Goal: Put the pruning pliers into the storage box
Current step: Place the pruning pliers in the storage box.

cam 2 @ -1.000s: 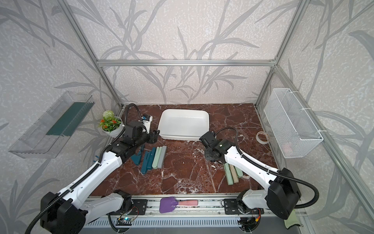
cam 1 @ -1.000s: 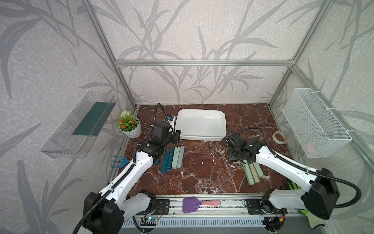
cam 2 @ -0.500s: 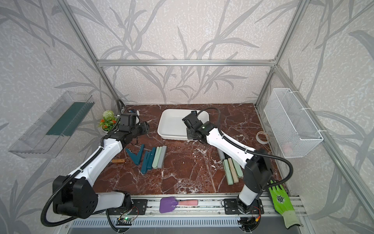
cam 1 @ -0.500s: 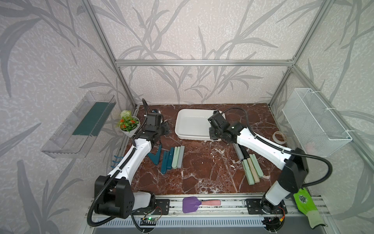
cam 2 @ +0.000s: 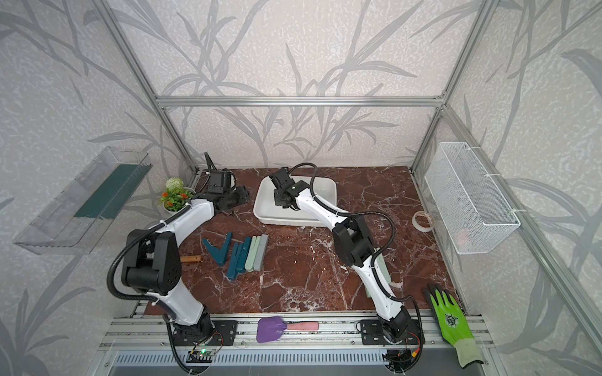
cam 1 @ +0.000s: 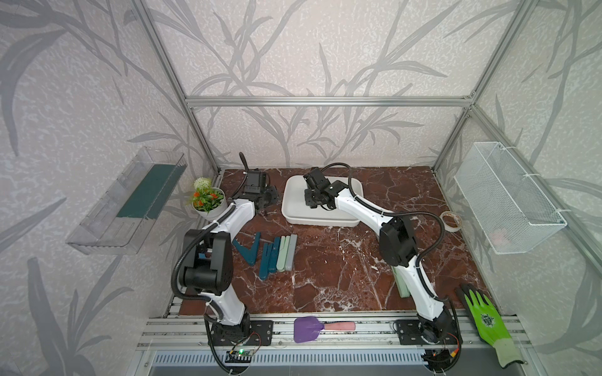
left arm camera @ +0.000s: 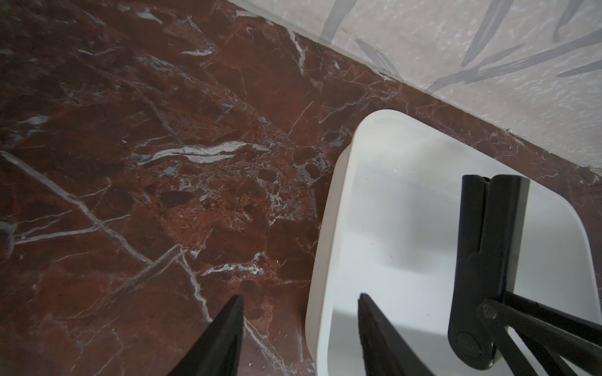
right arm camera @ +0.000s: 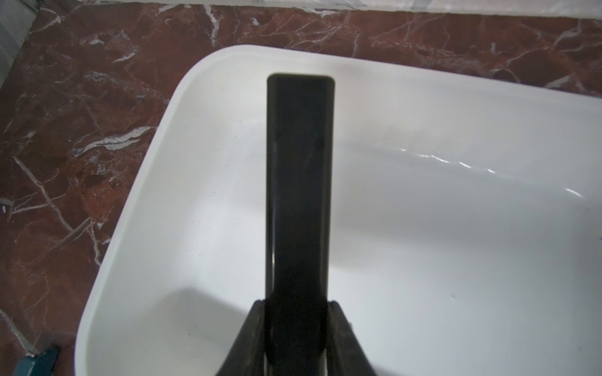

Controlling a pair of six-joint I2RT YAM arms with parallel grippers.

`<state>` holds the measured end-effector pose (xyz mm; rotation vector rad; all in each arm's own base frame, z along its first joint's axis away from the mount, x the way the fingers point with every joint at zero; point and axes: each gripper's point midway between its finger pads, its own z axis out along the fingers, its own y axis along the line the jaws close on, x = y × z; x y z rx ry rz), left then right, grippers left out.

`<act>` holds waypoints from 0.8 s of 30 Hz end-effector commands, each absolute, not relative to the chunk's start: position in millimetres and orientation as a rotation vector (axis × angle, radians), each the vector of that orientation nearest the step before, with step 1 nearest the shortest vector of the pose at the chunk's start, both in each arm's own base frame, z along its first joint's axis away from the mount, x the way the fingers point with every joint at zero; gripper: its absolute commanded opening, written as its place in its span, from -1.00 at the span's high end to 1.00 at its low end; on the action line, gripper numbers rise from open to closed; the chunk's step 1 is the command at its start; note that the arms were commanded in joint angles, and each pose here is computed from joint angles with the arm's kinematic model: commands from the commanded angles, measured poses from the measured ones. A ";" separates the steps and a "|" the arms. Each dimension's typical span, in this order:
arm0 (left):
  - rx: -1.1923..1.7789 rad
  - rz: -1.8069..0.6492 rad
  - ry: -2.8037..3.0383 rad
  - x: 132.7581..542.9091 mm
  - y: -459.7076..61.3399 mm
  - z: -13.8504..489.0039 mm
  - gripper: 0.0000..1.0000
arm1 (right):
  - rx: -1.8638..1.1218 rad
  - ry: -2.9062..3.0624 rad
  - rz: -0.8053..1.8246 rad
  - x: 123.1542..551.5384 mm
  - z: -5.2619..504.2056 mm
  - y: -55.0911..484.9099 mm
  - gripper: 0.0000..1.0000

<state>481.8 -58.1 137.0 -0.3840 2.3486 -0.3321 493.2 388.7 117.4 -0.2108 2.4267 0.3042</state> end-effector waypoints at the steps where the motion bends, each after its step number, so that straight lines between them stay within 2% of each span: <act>1: -0.365 -0.459 2.335 503.5 -74.6 139.8 -0.07 | -0.187 2.419 0.374 504.5 117.0 406.4 0.70; 5: -0.366 -0.545 2.321 519.3 -86.1 134.0 -0.03 | -0.143 2.417 0.412 515.7 105.7 421.7 0.70; 7: -0.355 -0.553 2.333 521.3 -88.2 128.1 0.06 | -0.102 2.425 0.420 519.9 95.8 425.0 0.70; 16: -0.363 -0.653 2.377 509.0 -108.9 96.3 0.26 | 0.034 2.418 0.479 524.1 73.0 437.6 0.66; 24: -0.352 -0.675 2.406 492.0 -117.9 86.7 0.29 | 0.141 2.412 0.545 528.5 55.0 445.3 0.56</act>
